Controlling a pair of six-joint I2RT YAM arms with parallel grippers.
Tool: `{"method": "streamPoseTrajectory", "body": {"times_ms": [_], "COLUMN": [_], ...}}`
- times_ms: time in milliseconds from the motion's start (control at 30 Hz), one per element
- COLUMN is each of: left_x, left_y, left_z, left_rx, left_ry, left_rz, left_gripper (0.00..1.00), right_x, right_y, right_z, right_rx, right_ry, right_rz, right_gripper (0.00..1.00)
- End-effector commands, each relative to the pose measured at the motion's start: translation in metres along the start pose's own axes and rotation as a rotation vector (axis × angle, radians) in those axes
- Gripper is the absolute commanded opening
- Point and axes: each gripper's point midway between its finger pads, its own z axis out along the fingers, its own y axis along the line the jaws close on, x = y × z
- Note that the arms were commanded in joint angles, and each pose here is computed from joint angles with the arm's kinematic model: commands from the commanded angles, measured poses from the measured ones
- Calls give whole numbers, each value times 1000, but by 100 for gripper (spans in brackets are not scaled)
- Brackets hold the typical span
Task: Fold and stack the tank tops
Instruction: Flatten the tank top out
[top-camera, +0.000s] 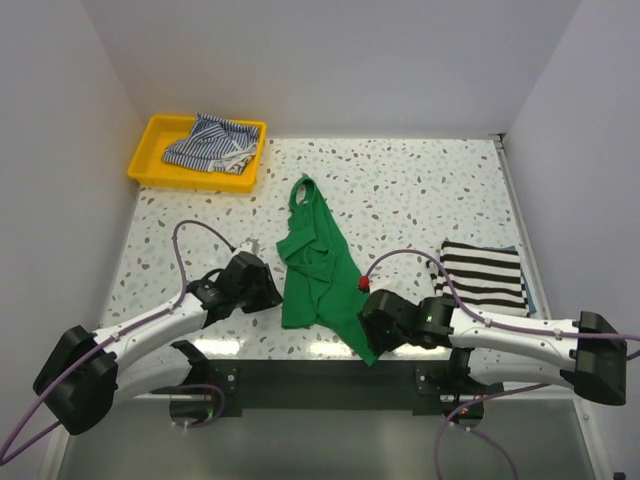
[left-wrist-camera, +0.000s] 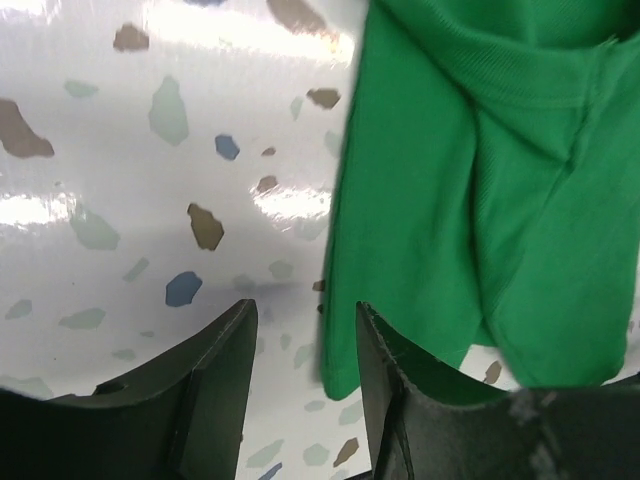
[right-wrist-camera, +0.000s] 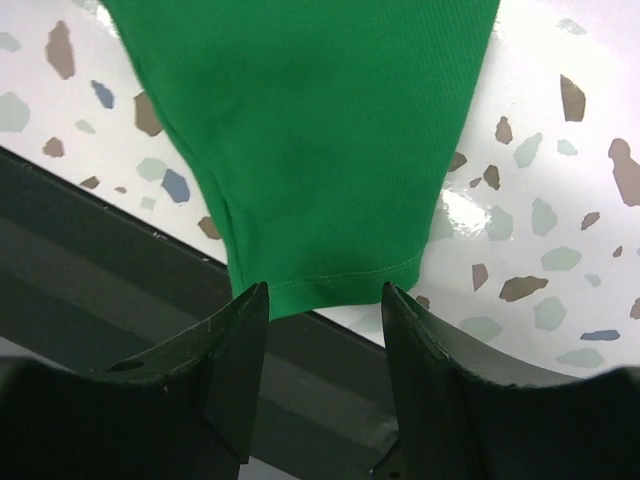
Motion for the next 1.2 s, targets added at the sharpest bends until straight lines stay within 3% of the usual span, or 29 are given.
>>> {"method": "streamPoseTrajectory", "body": {"times_ms": [0, 100, 167, 300, 767, 1167], "left_x": [17, 20, 22, 28, 57, 73], "left_y": [1, -2, -3, -2, 0, 11], "left_z": [2, 3, 3, 6, 4, 6], "left_rx": [19, 37, 38, 25, -3, -52], "left_ry": [56, 70, 79, 99, 196, 232], "left_rz": [-18, -7, 2, 7, 22, 12], "left_gripper": [49, 49, 48, 48, 49, 49], "right_x": [-16, -14, -11, 3, 30, 32], "right_y": [11, 20, 26, 32, 38, 38], "right_z": [-15, -17, -15, -7, 5, 15], "right_rx": [5, 4, 10, 23, 22, 35], "right_ry": [-53, -52, -43, 6, 93, 84], "right_rz": [4, -20, -33, -80, -114, -135], "right_gripper": [52, 50, 41, 40, 47, 49]}}
